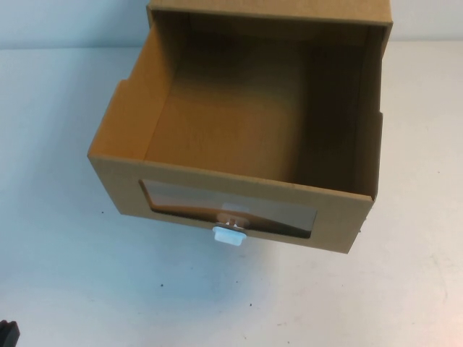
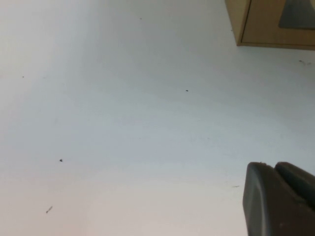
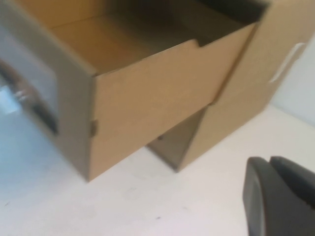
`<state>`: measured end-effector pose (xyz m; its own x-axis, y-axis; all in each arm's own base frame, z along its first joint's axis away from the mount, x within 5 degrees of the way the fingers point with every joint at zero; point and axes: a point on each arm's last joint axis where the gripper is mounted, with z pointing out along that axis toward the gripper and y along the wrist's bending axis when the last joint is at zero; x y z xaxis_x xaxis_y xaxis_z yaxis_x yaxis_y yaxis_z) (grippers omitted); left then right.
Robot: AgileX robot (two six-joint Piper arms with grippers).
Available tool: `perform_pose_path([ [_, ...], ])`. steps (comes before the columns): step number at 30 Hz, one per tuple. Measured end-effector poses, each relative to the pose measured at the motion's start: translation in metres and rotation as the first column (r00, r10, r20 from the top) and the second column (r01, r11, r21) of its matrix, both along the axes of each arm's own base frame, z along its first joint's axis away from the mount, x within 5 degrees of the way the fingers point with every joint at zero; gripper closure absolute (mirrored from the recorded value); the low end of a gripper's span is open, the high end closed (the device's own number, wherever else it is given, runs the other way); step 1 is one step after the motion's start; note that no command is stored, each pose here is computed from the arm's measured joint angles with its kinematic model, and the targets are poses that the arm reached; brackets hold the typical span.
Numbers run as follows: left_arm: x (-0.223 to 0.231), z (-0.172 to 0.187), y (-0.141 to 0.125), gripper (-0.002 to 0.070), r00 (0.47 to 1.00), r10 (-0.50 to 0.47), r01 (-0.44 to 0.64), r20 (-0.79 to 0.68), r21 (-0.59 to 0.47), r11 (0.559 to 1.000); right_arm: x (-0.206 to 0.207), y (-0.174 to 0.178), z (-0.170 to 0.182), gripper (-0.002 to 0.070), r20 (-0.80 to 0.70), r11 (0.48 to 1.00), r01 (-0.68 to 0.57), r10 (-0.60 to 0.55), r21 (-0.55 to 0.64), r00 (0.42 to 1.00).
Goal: Open the shoe box
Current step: 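Pull the top drawer of the cardboard box fully open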
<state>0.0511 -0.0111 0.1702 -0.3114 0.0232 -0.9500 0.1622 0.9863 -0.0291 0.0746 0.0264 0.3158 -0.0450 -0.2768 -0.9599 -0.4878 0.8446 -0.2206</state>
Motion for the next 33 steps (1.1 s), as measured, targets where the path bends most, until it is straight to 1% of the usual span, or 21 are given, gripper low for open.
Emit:
perform_pose_path([
  [2,0.000,0.000,0.000,0.0680,1.000,0.000,0.000,0.000,0.000,1.000,0.000,-0.006,0.002,0.0690,0.015,0.999,0.043,-0.043,0.024,0.999],
  [6,0.000,0.000,0.000,0.0680,1.000,0.000,0.000,0.000,0.000,1.000,-0.003,-0.024,0.007,0.0690,0.059,0.974,0.211,-0.216,0.086,0.975],
  [8,0.000,0.000,0.000,0.0680,1.000,0.000,0.000,0.000,0.000,1.000,-0.008,-0.037,0.010,0.0689,0.083,0.937,0.329,-0.340,0.120,0.937],
  [10,0.000,0.000,0.000,0.0680,1.000,0.000,0.000,0.000,0.000,1.000,-0.016,-0.050,0.012,0.0689,0.109,0.882,0.445,-0.463,0.154,0.880],
  [11,0.000,0.000,0.000,0.0680,1.000,0.000,0.000,0.000,0.000,1.000,-0.020,-0.054,0.013,0.0689,0.115,0.857,0.485,-0.506,0.173,0.855],
  [13,0.000,0.000,0.000,0.0680,1.000,0.000,0.000,0.000,0.000,1.000,-0.027,-0.060,0.013,0.0689,0.091,0.792,0.554,-0.590,0.259,0.802],
  [15,0.000,0.000,0.000,0.0680,1.000,0.000,0.000,0.000,0.000,1.000,-0.032,-0.061,0.013,0.0689,0.036,0.735,0.571,-0.624,0.366,0.781],
  [16,0.000,0.000,0.000,0.0680,1.000,0.000,0.000,0.000,0.000,1.000,-0.033,-0.059,0.013,0.0690,0.001,0.707,0.568,-0.626,0.421,0.780],
  [18,0.000,0.000,0.000,0.0680,1.000,0.000,0.000,0.000,0.000,1.000,-0.034,-0.055,0.012,0.0690,-0.048,0.671,0.549,-0.611,0.499,0.790],
  [19,0.000,0.000,0.000,0.0680,1.000,0.000,0.000,0.000,0.000,1.000,-0.033,-0.052,0.012,0.0689,-0.059,0.663,0.529,-0.593,0.529,0.803],
  [21,0.000,0.000,0.000,0.0680,1.000,0.000,0.000,-0.002,0.000,1.000,-0.031,-0.048,0.010,0.0689,-0.051,0.674,0.490,-0.559,0.552,0.827],
  [23,0.000,0.000,0.000,0.0680,1.000,0.000,0.000,-0.002,0.000,1.000,-0.027,-0.041,0.005,0.0689,-0.023,0.716,0.444,-0.514,0.538,0.858],
  [24,0.000,0.000,0.000,0.0680,1.000,0.000,0.000,-0.002,0.000,1.000,-0.024,-0.037,0.001,0.0689,-0.008,0.748,0.422,-0.487,0.513,0.873],
  [26,0.000,0.000,0.000,0.0680,1.000,0.000,0.000,-0.002,0.000,1.000,-0.019,-0.030,-0.011,0.0689,0.005,0.807,0.391,-0.438,0.442,0.899],
  [29,0.000,0.000,0.000,0.0680,1.000,0.000,0.000,-0.002,0.000,1.000,-0.015,-0.023,-0.034,0.0690,0.005,0.893,0.362,-0.377,0.268,0.926],
  [31,0.000,0.000,0.000,0.0680,1.000,0.000,0.000,-0.002,0.000,1.000,-0.015,-0.018,-0.049,0.0689,-0.005,0.934,0.321,-0.325,0.159,0.946],
  [33,0.000,0.000,0.000,0.0680,1.000,0.000,0.000,-0.002,0.000,1.000,-0.016,-0.014,-0.062,0.0689,-0.008,0.956,0.276,-0.277,0.097,0.961],
])
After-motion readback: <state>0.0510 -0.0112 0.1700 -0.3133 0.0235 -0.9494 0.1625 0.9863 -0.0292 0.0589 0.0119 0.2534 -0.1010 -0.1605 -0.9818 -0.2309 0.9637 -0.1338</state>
